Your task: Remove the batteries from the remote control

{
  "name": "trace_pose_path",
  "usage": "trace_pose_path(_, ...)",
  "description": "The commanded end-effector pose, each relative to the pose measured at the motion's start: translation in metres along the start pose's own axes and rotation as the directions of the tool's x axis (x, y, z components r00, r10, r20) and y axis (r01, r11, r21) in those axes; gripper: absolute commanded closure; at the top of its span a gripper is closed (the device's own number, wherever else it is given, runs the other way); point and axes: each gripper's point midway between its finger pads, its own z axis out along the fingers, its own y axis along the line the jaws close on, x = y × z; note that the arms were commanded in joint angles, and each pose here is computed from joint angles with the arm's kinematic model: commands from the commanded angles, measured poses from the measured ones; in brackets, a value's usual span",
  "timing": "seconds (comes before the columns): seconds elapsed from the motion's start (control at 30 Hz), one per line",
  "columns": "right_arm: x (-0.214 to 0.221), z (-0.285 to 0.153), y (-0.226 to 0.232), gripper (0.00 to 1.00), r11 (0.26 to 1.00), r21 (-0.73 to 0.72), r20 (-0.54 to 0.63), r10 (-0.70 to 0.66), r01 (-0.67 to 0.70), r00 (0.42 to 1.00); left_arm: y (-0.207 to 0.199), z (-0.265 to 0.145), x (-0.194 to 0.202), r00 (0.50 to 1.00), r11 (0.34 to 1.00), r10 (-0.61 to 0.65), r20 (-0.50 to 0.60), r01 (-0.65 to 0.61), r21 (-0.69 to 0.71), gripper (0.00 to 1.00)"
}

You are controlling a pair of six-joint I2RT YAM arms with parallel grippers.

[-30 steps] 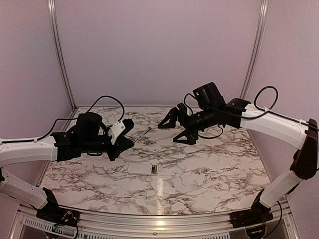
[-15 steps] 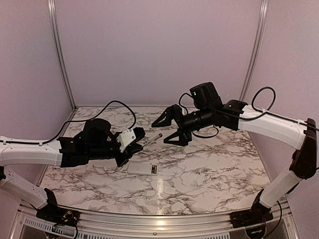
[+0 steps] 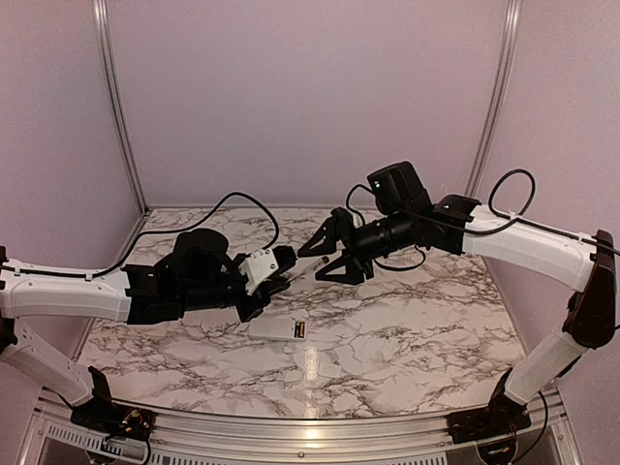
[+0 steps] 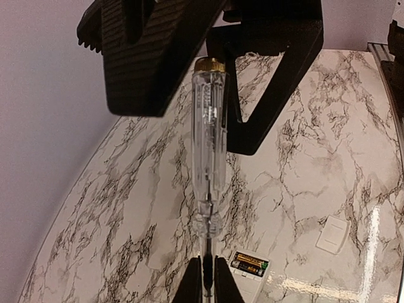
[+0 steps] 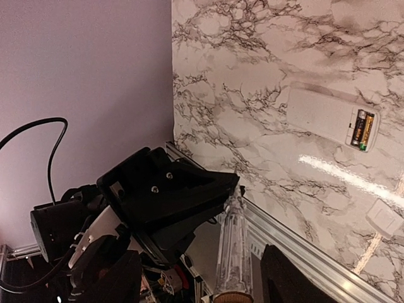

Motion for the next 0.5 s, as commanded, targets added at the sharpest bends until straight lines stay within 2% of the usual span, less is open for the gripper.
trace_pose_path(0.0,0.008,0.005,-0.013,0.4,0.999,0.041,-0.027,0.001,0.0,1.0,0.004,0.004,-0.02,0.999,1.0,0.009,0.044,-0.008,-0.022,1.0)
trace_pose_path(0.47,0.004,0.011,-0.025,0.73,0.995,0.095,-0.03,-0.013,0.015,0.999,-0.004,0.009,-0.017,0.999,0.999,0.039,0.026,-0.039,-0.016,1.0)
